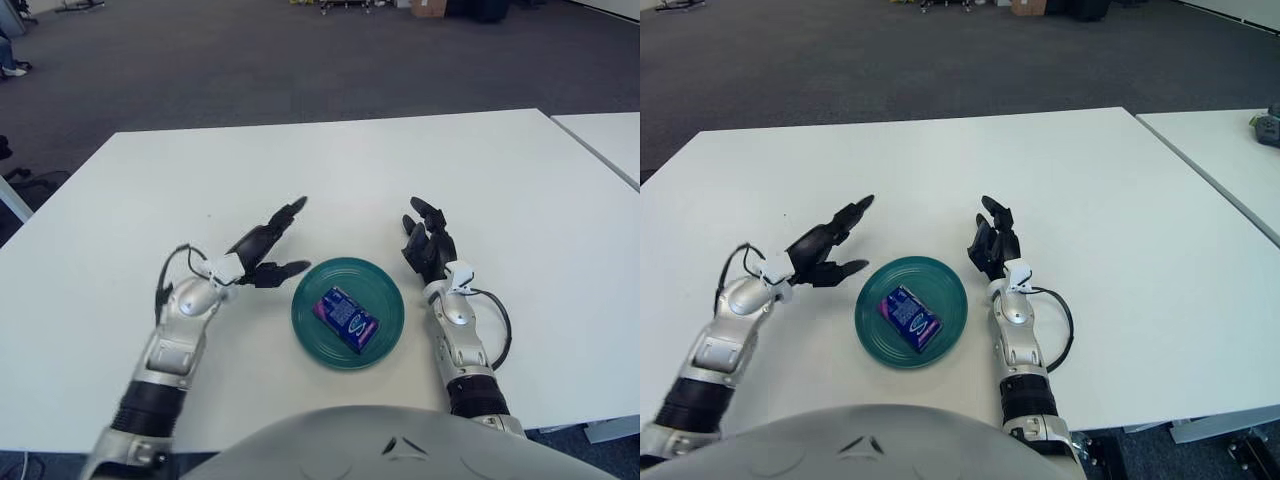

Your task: Put the gum into the plate.

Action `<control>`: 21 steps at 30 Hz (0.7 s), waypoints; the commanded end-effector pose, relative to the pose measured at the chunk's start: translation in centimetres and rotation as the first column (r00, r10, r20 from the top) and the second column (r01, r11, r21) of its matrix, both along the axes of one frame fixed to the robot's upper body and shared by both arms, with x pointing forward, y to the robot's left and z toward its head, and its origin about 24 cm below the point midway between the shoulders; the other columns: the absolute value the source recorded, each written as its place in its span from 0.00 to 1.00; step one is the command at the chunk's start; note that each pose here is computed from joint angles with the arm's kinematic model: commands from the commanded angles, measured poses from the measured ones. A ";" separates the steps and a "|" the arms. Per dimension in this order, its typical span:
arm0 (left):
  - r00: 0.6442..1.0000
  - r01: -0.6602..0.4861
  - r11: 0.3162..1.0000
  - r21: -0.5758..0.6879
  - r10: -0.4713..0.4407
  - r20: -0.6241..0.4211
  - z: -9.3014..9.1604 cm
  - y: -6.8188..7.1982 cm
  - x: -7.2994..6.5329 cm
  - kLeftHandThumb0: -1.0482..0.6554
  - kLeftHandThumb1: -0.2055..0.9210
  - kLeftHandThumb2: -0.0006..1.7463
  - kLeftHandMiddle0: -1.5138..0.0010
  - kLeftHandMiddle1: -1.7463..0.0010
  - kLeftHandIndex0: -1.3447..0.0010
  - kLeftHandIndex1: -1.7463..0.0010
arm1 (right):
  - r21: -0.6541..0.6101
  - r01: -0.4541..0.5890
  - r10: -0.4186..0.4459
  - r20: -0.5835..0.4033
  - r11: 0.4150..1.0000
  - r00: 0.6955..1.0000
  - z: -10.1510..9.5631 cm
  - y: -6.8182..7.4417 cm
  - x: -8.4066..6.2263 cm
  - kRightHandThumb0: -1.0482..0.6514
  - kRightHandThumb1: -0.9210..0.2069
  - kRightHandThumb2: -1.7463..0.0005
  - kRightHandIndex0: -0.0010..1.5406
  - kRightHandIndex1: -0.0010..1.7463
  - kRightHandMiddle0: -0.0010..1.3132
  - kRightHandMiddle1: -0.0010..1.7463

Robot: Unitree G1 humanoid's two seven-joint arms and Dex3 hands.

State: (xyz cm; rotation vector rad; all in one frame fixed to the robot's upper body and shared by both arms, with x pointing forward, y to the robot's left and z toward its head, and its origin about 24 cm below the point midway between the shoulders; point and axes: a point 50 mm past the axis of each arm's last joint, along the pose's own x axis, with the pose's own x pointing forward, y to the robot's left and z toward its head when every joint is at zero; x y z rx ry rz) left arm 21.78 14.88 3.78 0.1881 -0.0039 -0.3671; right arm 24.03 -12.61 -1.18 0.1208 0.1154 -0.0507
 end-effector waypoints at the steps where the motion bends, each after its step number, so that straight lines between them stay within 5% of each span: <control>1: 0.925 -0.379 0.893 -0.243 0.363 -0.110 -1.2 -0.5 -1.8 0.00 1.00 0.41 1.00 1.00 0.99 0.99 | 0.009 -0.012 0.014 -0.211 1.000 0.977 -3.7 0.3 -2.9 0.12 0.00 0.44 0.22 0.00 0.00 0.37; 6: 0.868 -0.496 0.815 -0.302 0.454 -0.199 -2.4 -0.9 -2.7 0.00 1.00 0.48 0.99 1.00 0.97 0.98 | 0.000 -0.028 0.027 -0.209 1.000 0.978 -3.5 0.2 -3.1 0.11 0.00 0.45 0.22 0.00 0.00 0.37; 21: 0.843 -0.532 0.799 -0.280 0.470 -0.261 -5.7 -1.3 -3.8 0.00 1.00 0.58 0.98 1.00 0.99 0.87 | 0.015 -0.065 0.067 -0.196 0.998 0.978 -2.9 -0.3 -3.7 0.11 0.00 0.46 0.24 0.01 0.00 0.35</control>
